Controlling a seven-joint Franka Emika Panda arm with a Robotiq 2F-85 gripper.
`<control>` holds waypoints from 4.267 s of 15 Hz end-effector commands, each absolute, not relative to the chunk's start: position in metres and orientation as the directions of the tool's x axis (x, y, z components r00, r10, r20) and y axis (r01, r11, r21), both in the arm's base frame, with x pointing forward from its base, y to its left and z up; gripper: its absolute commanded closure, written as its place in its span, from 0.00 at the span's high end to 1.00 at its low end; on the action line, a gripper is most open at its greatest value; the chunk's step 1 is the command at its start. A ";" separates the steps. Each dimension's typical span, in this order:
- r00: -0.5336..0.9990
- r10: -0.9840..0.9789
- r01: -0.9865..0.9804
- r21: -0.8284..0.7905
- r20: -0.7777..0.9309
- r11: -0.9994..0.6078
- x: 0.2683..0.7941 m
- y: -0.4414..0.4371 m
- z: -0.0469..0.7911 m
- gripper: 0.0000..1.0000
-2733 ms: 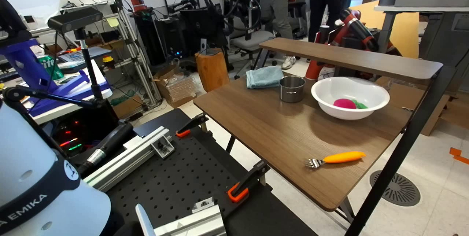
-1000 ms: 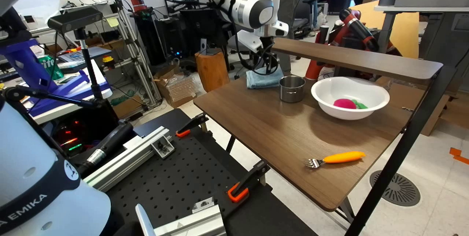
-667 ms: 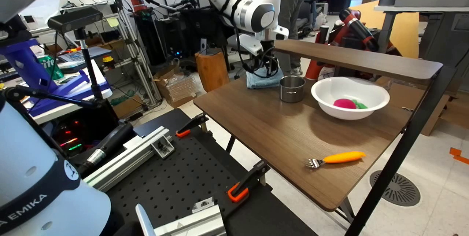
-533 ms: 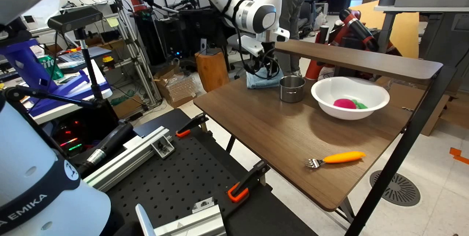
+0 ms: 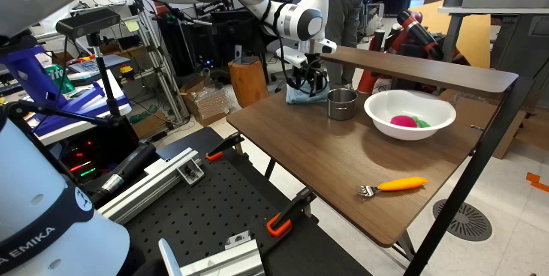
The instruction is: Move the blue towel forward
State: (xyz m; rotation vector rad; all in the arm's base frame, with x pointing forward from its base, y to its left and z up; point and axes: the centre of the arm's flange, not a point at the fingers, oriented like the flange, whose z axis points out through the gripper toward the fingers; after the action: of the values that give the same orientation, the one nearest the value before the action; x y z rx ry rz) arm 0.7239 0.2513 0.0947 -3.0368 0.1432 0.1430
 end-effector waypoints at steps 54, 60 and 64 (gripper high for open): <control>0.924 0.327 0.359 0.152 -0.200 -0.921 0.520 0.243 0.098 1.00; 0.937 0.337 0.345 0.117 -0.089 -0.931 0.530 0.263 0.177 1.00; 0.933 0.359 0.361 0.104 -0.039 -0.927 0.516 0.279 0.227 1.00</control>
State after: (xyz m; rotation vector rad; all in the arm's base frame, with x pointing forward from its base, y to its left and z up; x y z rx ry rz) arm 0.5360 0.2834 0.2016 -3.2203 -0.5954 0.0589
